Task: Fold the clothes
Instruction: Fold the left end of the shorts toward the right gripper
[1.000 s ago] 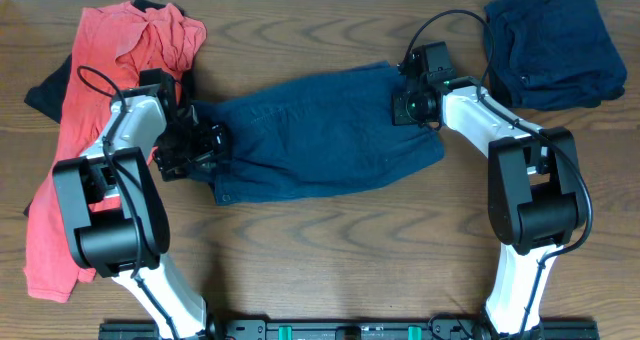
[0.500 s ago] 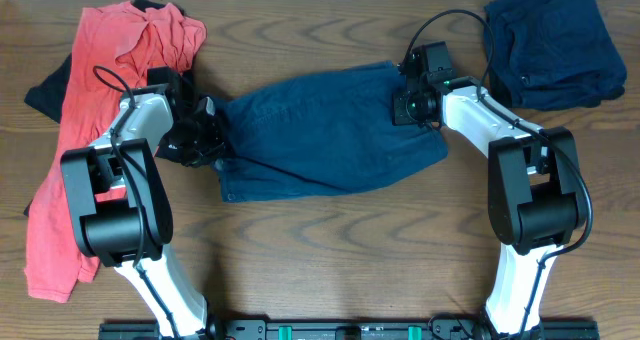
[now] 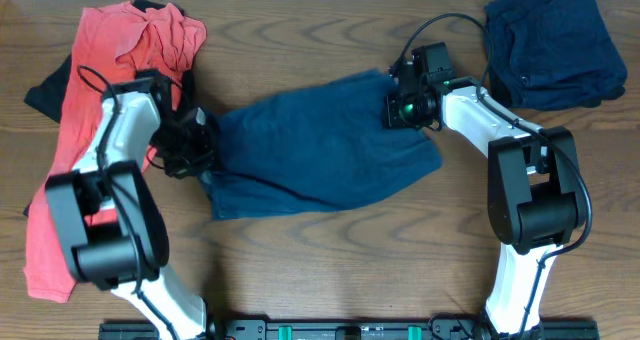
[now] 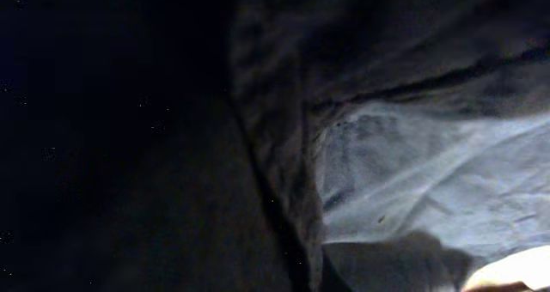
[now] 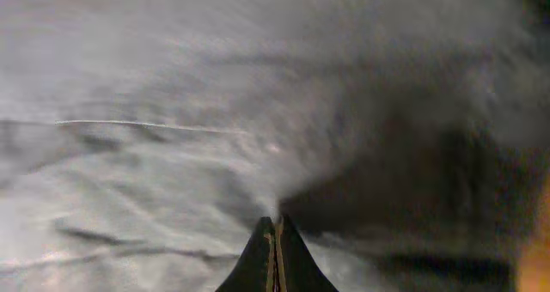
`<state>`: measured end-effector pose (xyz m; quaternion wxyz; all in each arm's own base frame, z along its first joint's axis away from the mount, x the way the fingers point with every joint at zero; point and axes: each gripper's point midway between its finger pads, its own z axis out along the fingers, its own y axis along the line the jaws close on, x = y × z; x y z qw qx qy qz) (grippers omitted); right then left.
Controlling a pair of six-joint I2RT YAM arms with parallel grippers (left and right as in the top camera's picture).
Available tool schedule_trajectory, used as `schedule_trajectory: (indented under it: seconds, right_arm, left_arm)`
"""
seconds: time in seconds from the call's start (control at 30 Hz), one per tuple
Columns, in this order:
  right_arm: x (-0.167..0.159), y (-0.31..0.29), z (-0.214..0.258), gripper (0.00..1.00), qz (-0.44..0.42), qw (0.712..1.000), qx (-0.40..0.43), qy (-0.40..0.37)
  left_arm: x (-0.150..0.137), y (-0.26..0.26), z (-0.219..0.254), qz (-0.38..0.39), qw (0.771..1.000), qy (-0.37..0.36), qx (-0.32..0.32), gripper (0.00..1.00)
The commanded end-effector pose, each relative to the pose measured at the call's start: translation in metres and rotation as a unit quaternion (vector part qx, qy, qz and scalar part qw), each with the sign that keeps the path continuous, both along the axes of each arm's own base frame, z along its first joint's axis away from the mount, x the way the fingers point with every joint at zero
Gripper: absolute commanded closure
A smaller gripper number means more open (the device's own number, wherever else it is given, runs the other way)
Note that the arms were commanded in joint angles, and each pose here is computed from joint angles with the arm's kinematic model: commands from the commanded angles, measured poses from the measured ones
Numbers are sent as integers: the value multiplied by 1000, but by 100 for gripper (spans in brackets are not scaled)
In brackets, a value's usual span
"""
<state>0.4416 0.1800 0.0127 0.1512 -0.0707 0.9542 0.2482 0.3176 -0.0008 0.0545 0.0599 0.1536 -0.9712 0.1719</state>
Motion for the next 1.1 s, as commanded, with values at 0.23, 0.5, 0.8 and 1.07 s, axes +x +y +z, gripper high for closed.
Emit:
schedule_trajectory:
  seconds: [0.23,0.5,0.8,1.07]
  right_arm:
    - [-32,28,54,96,38,994,95,33]
    - [-50,15,39,92,28,996,50,75]
    - [-36,31,31,94,45,997,43,35]
    - [-26,41,-3,99,41,999,13,24]
  left_arm:
    - [20,23,44,-8,997,-55,62,94]
    - [42,35,90,-6,991,-96,95,94]
    - [46,35,99,-2,990,-104,96,94]
    - [46,35,99,-1,990,-104,96,94]
